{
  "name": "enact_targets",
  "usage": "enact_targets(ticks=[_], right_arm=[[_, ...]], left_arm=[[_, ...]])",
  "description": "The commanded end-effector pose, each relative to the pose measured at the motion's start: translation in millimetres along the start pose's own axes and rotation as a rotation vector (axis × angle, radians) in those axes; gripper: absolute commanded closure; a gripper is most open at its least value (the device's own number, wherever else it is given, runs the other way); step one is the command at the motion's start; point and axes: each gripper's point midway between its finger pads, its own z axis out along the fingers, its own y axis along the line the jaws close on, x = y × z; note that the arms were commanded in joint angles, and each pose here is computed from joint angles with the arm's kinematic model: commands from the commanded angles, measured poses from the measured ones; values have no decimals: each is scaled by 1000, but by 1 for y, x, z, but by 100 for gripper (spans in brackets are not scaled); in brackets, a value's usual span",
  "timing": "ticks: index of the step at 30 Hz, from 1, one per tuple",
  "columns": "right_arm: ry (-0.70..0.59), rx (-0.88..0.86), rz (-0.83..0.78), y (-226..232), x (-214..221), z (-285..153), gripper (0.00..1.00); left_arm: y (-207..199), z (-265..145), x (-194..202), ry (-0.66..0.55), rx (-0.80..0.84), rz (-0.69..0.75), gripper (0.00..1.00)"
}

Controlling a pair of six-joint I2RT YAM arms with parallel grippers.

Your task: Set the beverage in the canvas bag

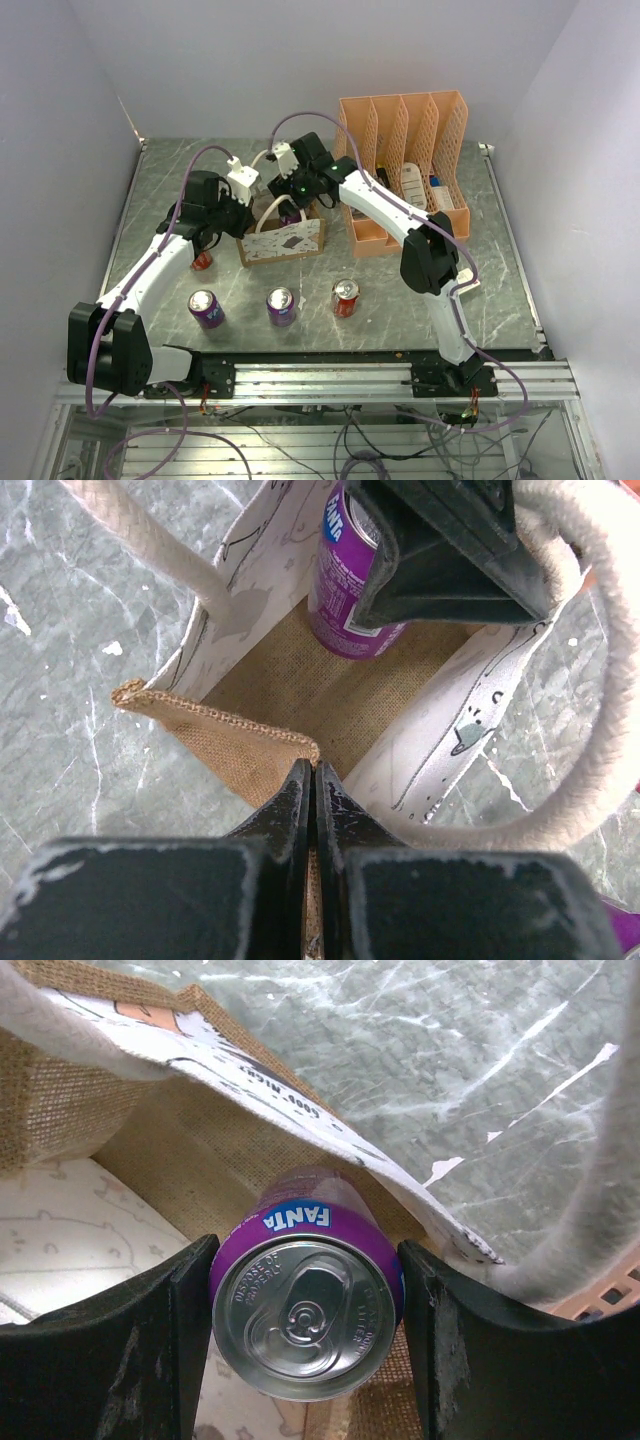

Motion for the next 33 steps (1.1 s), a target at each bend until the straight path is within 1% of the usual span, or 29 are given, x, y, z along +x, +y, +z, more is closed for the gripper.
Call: enact_targets(ticks=[1,4,8,16,21,29,33], right_arm=[[-70,90,-29,-16,-24,-12,87],[-87,156,-42,-29,-27,-17,86],[-73,192,-47,-39,-23,-15,84],[-45,167,-2,-51,-5,-7,82],[-7,119,-8,-45,8,-1,79],[45,92,-16,-42,22,7,69],[69,95,-20,-44,28,14,62]], left_arm=[[-1,-2,-9,-33,12,11,93],[1,-3,-8,-29,0,13,93],[2,-4,-8,-30,-9,16,93],[4,-5,-7,-26,-24,20,93],[6,-5,-9,-26,-30,19,93],[6,-4,-9,-23,-31,10,93],[6,-4,-11,-25,-31,4,93]])
